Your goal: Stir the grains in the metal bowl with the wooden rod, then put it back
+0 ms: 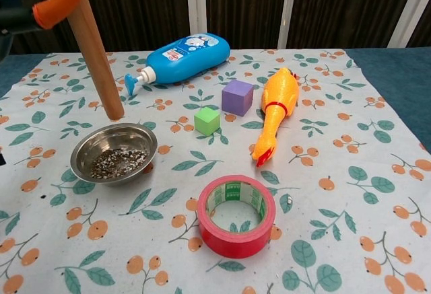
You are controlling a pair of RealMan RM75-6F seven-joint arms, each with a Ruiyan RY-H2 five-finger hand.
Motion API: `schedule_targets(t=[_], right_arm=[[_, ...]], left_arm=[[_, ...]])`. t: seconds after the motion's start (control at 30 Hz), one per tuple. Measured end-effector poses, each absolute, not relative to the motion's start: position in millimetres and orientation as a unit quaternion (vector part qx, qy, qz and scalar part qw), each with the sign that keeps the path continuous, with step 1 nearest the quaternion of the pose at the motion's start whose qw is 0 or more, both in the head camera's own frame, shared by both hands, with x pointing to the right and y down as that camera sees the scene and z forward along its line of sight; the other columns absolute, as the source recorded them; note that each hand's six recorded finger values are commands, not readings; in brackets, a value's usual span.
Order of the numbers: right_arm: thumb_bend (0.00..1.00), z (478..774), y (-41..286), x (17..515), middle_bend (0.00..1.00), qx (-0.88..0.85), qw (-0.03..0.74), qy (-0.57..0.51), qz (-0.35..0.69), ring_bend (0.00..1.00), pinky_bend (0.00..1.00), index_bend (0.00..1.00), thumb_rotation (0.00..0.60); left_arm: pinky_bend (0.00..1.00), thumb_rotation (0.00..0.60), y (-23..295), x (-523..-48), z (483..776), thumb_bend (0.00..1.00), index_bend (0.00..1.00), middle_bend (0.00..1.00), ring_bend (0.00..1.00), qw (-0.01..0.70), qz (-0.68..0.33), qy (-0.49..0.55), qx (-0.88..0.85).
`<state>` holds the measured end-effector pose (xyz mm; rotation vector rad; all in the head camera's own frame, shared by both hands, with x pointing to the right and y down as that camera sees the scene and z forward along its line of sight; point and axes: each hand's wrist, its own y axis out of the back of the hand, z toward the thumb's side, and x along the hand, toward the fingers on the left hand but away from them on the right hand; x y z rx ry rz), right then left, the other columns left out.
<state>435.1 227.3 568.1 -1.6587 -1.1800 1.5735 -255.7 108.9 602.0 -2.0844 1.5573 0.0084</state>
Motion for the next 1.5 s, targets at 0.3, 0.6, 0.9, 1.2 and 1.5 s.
schedule_targets(t=[0.3,0.6,0.9,1.2,1.5], right_arm=[[0.47,567,229,436,0.00,-0.618,0.280,-0.440,0.588,0.00,0.00,0.00,0.600],[0.47,568,229,435,0.00,-0.618,0.279,-0.439,0.590,0.00,0.00,0.00,0.600],[0.47,569,229,435,0.00,-0.617,0.277,-0.438,0.592,0.00,0.00,0.00,0.600],[0.48,568,230,436,0.00,-0.618,0.275,-0.439,0.591,0.00,0.00,0.00,0.600],[0.47,569,229,435,0.00,-0.619,0.275,-0.437,0.592,0.00,0.00,0.00,0.600]], left_arm=[[0.02,0.600,81,-296,570,0.81,0.65,0.71,0.22,0.421,-0.098,0.516,-0.739],[0.03,0.600,80,-360,585,0.78,0.65,0.71,0.23,0.482,-0.268,0.428,-0.716],[0.02,0.600,99,-384,635,0.77,0.65,0.70,0.23,0.479,-0.393,0.334,-0.710],[0.02,0.600,115,-401,670,0.77,0.65,0.70,0.23,0.495,-0.468,0.251,-0.687],[0.02,0.600,121,-410,680,0.70,0.61,0.69,0.23,0.527,-0.497,0.185,-0.664]])
